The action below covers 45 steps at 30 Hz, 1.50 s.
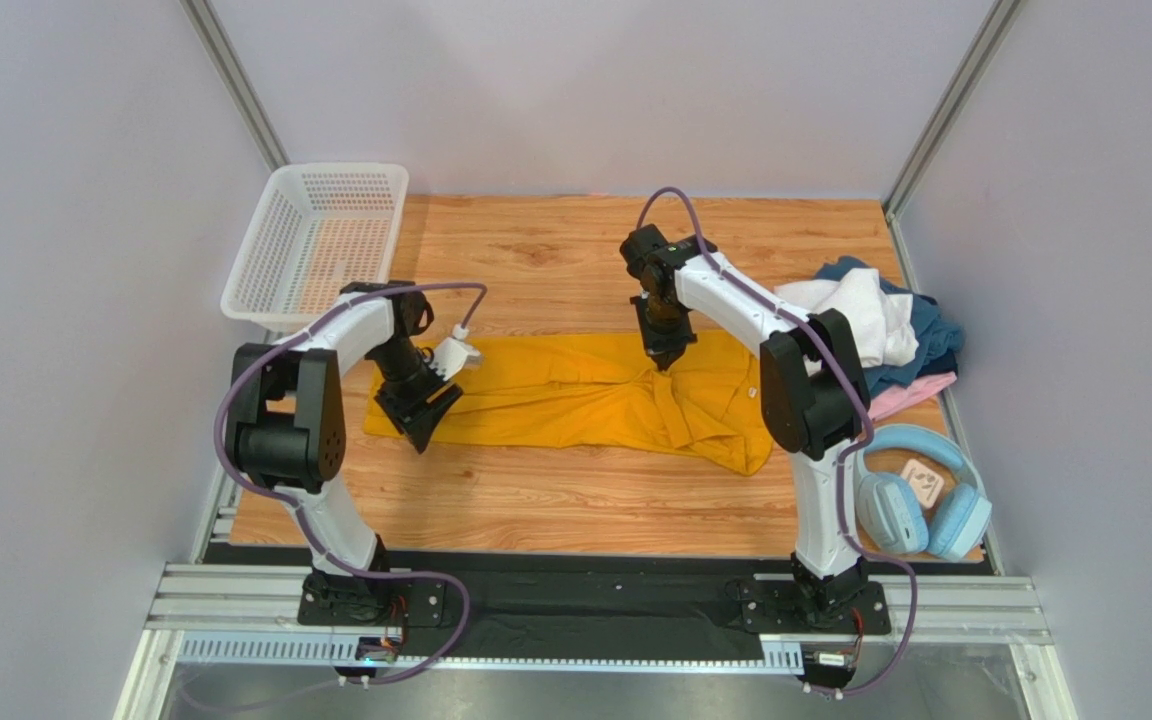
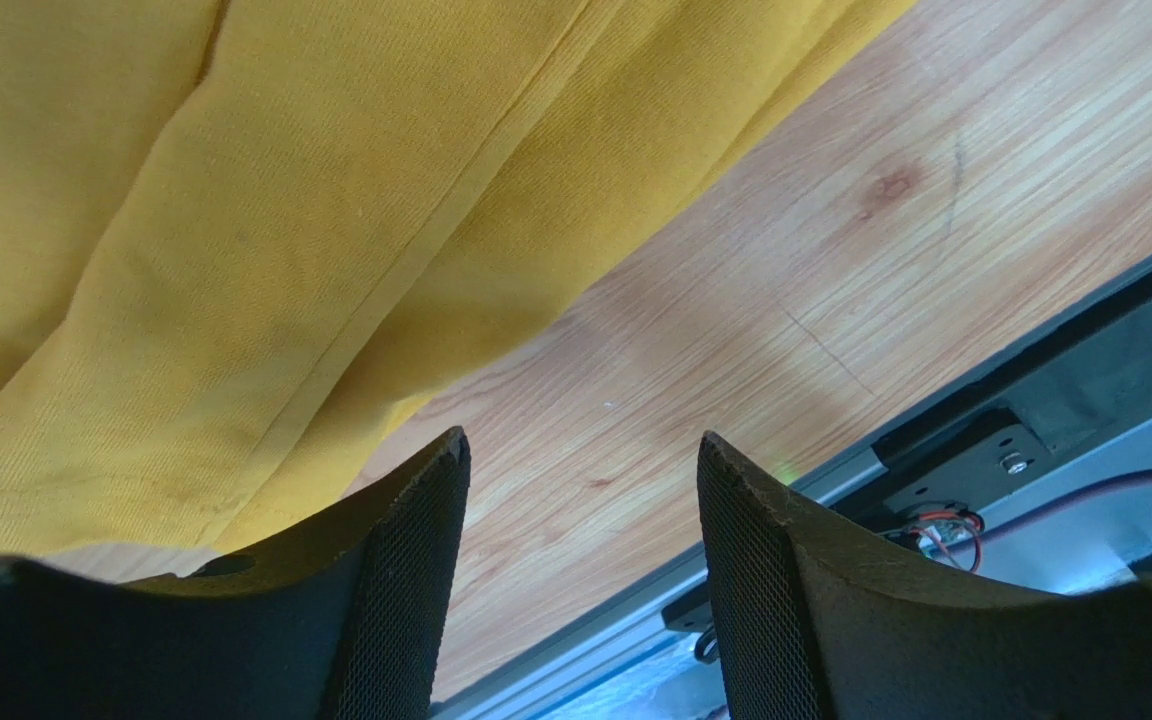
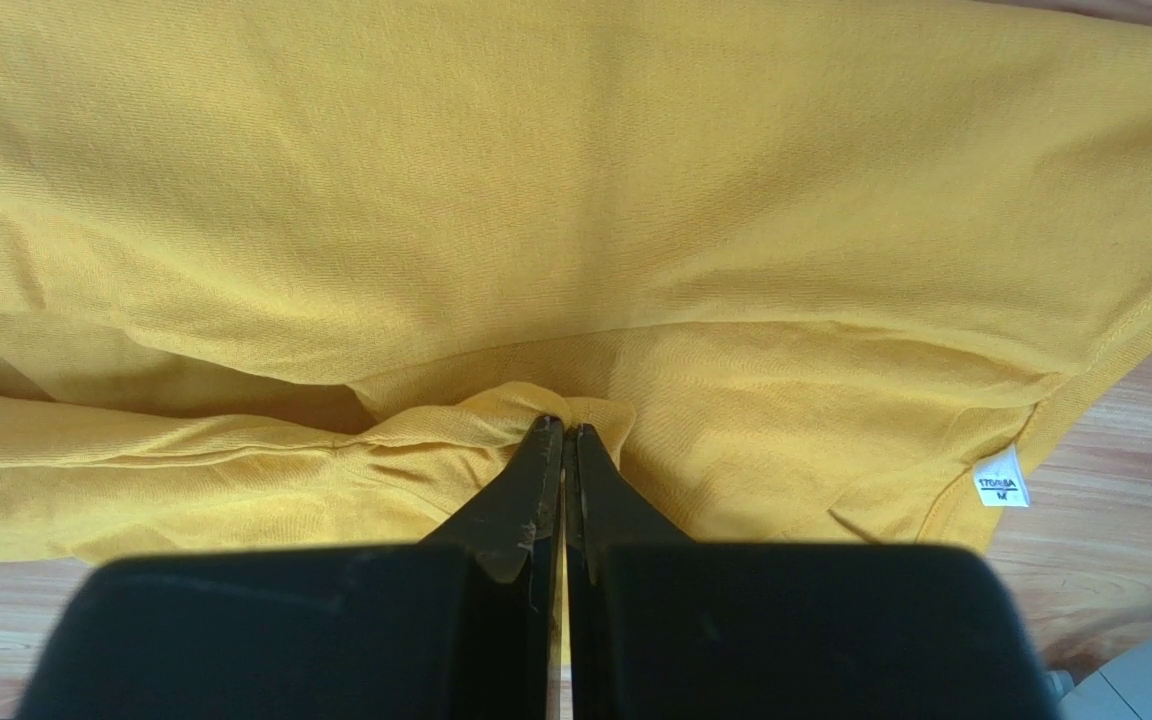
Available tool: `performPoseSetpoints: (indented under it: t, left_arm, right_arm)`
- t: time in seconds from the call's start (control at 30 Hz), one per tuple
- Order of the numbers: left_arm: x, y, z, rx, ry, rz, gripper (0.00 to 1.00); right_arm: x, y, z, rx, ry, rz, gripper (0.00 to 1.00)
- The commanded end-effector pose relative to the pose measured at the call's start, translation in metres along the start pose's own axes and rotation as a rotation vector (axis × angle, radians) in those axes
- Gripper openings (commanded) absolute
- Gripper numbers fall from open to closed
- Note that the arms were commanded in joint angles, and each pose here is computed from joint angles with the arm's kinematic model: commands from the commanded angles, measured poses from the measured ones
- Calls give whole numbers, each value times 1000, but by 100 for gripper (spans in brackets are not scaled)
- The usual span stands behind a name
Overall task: Fold and stack the t-shirts
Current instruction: Fold the other side of the tshirt into a rectangle
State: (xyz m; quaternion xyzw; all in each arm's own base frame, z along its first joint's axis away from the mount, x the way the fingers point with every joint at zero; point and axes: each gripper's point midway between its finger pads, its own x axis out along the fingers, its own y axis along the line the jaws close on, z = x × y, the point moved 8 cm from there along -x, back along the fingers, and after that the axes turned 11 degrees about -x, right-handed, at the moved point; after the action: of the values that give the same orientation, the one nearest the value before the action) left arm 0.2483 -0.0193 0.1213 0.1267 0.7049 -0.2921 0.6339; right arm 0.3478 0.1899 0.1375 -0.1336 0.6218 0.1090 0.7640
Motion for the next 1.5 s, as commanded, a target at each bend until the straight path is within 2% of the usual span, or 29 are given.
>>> performPoseSetpoints:
  t: [0.0, 0.1, 0.57, 1.1, 1.33, 1.47]
  left_arm:
    - [5, 5, 4, 28, 20, 0, 64]
    - [8, 11, 7, 21, 35, 34, 64]
    - [-5, 16, 23, 18, -59, 80, 64]
    - [12, 30, 23, -9, -28, 156, 64]
    - [-9, 35, 30, -13, -137, 250, 64]
    - [-11, 42, 34, -25, -149, 276, 64]
  right_arm:
    - [-23, -2, 7, 15, -86, 13, 0]
    - [-25, -3, 7, 18, -89, 14, 0]
    - [-23, -2, 4, 15, -89, 18, 0]
    - [-28, -4, 5, 20, -112, 12, 0]
    - [-28, -7, 7, 21, -122, -10, 0]
    - [-24, -11, 13, 26, -124, -27, 0]
